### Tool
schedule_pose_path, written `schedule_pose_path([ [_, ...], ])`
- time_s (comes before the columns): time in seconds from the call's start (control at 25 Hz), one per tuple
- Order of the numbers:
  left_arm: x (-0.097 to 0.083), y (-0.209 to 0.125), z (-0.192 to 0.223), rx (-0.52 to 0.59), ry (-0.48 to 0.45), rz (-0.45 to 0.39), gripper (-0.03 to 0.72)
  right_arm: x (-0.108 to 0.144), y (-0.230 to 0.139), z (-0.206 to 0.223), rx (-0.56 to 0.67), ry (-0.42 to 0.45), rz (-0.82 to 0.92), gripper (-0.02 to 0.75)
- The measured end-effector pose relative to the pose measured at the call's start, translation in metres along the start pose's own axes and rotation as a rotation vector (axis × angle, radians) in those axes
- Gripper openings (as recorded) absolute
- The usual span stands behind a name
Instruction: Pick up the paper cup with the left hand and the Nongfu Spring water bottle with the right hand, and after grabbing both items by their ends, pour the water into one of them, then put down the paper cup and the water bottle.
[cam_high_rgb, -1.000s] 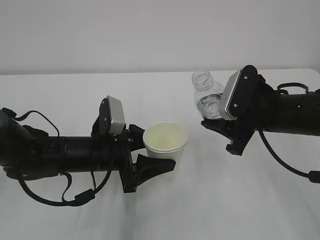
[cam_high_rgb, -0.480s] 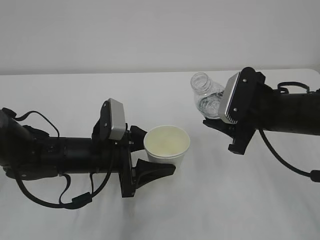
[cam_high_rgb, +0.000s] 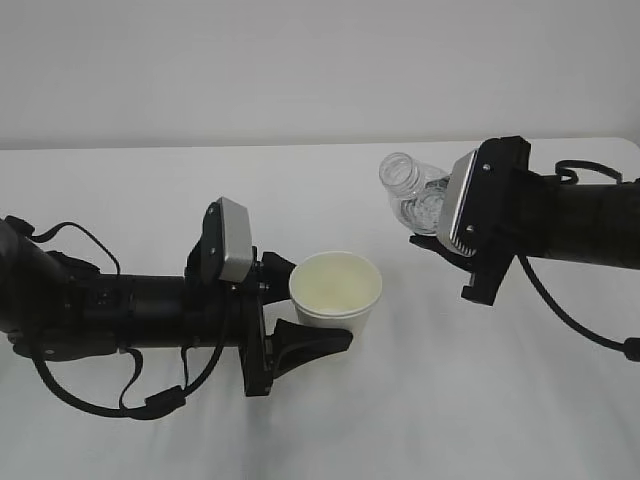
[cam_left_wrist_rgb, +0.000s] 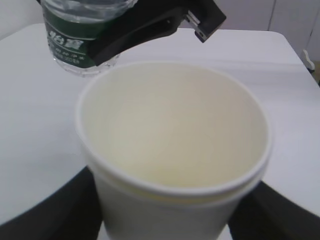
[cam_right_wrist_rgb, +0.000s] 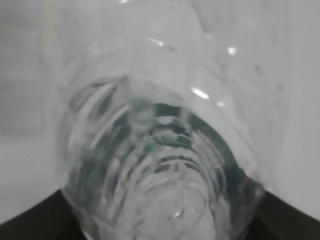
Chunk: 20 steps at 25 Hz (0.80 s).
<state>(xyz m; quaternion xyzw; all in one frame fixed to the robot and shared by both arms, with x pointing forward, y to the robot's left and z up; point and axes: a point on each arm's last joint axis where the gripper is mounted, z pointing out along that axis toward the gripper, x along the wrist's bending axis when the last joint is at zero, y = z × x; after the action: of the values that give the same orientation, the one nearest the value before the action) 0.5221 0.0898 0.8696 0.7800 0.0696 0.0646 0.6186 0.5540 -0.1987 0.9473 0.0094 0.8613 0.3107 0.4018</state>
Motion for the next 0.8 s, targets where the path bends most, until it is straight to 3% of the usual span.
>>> schedule_pose_path([
  [0.8,-0.013,0.005,0.014,-0.015,-0.016,-0.005,0.486,-0.002,0.001,0.0,-0.005,-0.022,-0.154,0.456],
])
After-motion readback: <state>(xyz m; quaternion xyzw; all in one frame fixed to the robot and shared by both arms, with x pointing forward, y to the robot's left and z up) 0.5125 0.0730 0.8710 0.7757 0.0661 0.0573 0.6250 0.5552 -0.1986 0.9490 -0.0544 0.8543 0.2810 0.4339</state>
